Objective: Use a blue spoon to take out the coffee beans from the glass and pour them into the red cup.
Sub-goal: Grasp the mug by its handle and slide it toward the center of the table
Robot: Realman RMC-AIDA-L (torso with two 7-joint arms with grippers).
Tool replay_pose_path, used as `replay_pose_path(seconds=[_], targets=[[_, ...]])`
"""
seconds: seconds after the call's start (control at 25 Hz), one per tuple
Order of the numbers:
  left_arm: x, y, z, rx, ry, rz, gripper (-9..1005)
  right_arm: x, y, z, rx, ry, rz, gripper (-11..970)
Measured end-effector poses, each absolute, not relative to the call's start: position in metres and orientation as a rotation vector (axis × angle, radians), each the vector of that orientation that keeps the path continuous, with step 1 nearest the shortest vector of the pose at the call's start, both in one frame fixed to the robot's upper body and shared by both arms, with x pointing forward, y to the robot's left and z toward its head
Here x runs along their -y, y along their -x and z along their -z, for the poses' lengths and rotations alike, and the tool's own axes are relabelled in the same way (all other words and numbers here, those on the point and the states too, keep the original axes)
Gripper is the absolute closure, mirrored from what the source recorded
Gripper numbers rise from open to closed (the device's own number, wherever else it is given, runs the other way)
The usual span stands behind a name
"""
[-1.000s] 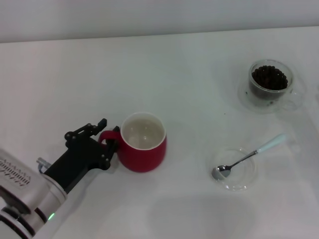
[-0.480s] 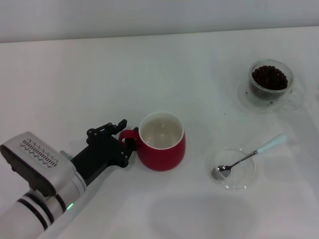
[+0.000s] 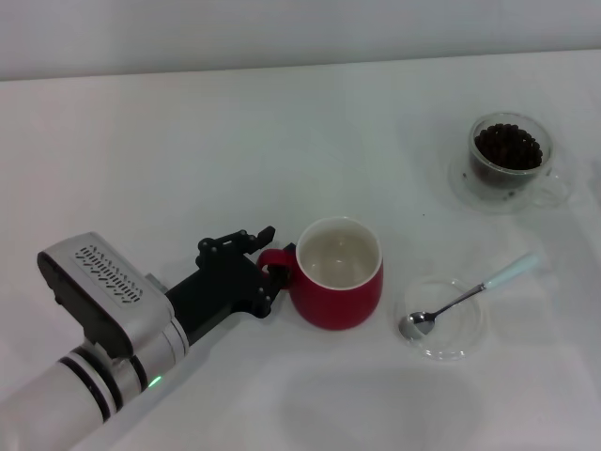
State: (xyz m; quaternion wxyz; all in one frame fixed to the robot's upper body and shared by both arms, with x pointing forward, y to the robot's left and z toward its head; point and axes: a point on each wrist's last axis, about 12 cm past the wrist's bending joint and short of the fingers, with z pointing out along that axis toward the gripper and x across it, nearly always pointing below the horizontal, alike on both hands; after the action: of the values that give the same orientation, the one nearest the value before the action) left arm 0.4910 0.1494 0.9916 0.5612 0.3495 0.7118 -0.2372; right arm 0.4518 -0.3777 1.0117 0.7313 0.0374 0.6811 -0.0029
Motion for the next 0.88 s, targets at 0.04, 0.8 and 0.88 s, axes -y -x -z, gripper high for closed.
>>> replay_pose_path(seconds=[0.04,0.8,0.88], targets=[[-0.149,-0.491,-0.991,-1.681,-0.826,0.567,581,0.378,-0.451,-1.012,-1.497,-0.082,0.005,217],[-0.161,-0.47,-0.989,-1.583,-0.853,0.506,488,0.375,-0.447,-1.01,-1.5,-0.085,-0.006,220],[-0.163,-0.469,-0.987,-1.589,-0.849,0.503,433,0.375,-0.447,-1.01,-1.5,-0.084,-0.005,220]])
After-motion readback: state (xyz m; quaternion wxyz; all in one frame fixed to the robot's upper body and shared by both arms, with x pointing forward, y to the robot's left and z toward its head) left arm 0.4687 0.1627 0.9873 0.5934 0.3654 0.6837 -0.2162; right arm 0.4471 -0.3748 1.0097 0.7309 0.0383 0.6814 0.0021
